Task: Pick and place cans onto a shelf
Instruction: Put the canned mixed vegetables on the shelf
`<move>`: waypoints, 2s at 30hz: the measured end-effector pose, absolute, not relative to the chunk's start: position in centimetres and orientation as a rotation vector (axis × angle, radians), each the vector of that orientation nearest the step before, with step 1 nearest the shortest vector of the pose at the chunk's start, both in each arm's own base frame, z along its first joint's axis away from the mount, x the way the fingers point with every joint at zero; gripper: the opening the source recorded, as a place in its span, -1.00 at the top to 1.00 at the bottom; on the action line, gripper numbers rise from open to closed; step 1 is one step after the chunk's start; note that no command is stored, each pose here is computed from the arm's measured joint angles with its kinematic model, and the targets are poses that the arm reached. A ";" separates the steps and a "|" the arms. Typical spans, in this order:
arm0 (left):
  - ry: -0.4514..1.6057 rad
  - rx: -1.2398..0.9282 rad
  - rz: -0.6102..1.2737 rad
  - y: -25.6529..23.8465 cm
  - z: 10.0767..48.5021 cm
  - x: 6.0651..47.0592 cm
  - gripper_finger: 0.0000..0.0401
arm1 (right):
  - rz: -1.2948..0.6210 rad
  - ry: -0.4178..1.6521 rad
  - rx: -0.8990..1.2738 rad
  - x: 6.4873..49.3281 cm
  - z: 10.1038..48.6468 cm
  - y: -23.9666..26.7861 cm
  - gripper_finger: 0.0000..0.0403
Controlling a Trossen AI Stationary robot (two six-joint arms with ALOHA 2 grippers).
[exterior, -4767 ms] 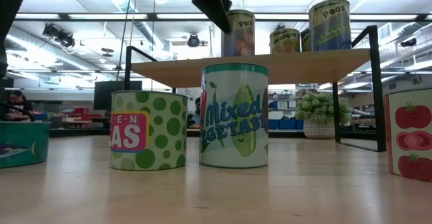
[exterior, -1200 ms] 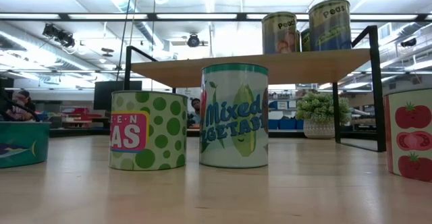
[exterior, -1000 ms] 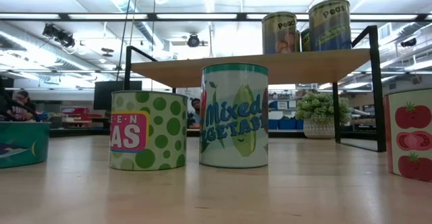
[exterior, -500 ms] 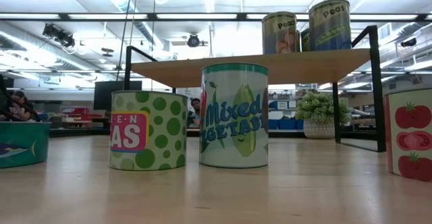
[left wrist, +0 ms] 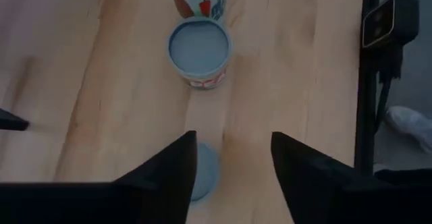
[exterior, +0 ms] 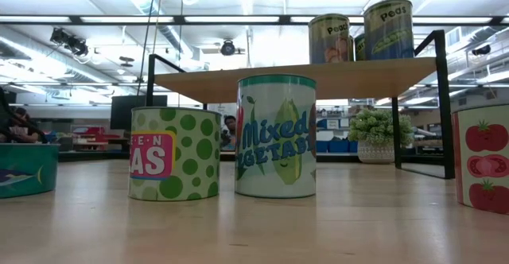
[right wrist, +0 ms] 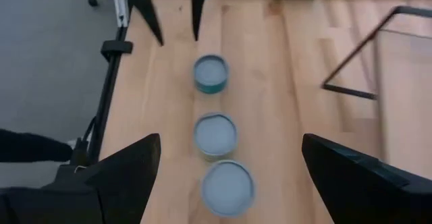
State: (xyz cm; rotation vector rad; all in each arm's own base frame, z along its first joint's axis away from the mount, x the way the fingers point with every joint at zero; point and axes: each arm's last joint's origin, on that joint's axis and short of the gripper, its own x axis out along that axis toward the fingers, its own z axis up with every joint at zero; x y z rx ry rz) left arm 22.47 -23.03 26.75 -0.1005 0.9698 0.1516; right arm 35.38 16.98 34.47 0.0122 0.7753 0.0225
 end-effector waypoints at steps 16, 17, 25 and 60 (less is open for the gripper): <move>1.024 0.086 0.127 -20.7 27.5 19.8 0.37 | 0.079 0.854 -0.032 38.9 29.9 17.3 -0.85; 1.021 0.077 0.122 -20.4 27.4 19.5 0.37 | 0.077 0.861 -0.038 38.9 29.8 17.2 -0.86; 0.972 0.002 0.091 -17.5 27.1 17.1 0.37 | 0.045 0.876 -0.041 39.8 28.8 16.4 -0.98; 0.724 -0.482 0.158 -13.5 25.6 13.8 0.37 | 0.026 1.204 -0.125 41.4 19.5 17.1 -0.97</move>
